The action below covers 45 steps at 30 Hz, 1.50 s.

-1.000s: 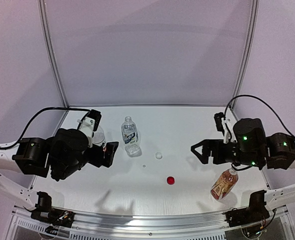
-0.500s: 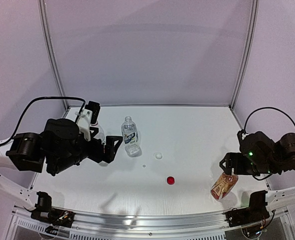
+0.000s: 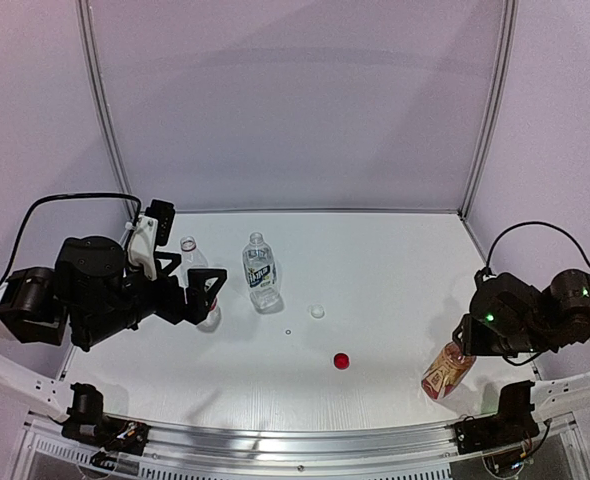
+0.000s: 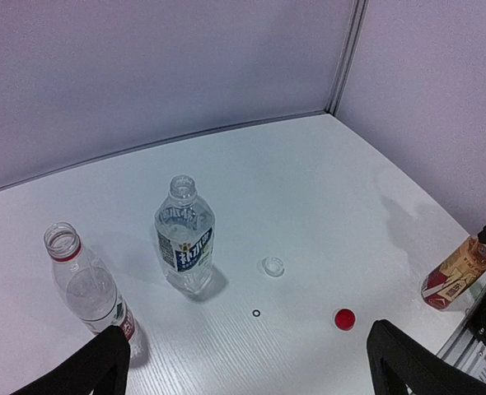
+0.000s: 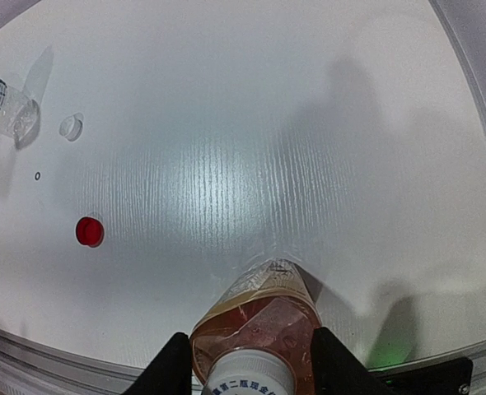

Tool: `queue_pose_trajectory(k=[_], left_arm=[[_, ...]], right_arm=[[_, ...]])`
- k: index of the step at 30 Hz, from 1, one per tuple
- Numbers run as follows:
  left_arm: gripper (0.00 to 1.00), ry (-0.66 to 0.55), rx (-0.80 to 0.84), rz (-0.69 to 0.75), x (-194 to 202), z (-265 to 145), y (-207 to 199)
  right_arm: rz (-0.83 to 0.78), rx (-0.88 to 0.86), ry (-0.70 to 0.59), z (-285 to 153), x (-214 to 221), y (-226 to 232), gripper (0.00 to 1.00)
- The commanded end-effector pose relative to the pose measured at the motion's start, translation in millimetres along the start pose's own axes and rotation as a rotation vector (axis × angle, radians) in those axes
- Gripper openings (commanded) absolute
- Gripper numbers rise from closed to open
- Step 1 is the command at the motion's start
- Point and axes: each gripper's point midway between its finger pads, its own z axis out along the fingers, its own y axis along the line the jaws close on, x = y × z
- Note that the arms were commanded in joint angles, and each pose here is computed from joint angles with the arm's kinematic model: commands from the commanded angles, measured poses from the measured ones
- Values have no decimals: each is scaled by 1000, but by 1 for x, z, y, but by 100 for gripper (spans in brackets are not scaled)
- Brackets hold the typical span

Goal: Unscrew the bottle caps

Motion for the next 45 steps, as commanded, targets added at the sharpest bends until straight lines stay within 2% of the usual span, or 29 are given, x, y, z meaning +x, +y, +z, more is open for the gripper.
queue_pose_trajectory(k=[1, 5, 8, 17, 25, 33, 41, 45], left_arm=[[99, 34, -9, 47, 13, 1, 2], [99, 36, -15, 57, 13, 1, 3], [99, 32, -25, 57, 12, -1, 8], [99, 17, -49, 52, 11, -10, 24], [99, 9, -48, 44, 11, -14, 31], [99, 0, -47, 39, 10, -19, 38], [99, -4, -48, 20, 12, -24, 48], [99, -5, -42, 13, 13, -26, 50]], right_arm=[[-9, 17, 0, 4, 1, 0, 37], [-32, 17, 2, 4, -1, 6, 19], [-60, 8, -5, 2, -7, 17, 13], [-164, -66, -123, 3, -46, 87, 12], [-275, -86, -209, 30, -89, 164, 9], [-336, -168, -131, 78, -122, 213, 8], [-373, -198, -28, 110, -107, 238, 8], [-376, -197, 17, 122, -96, 239, 11]])
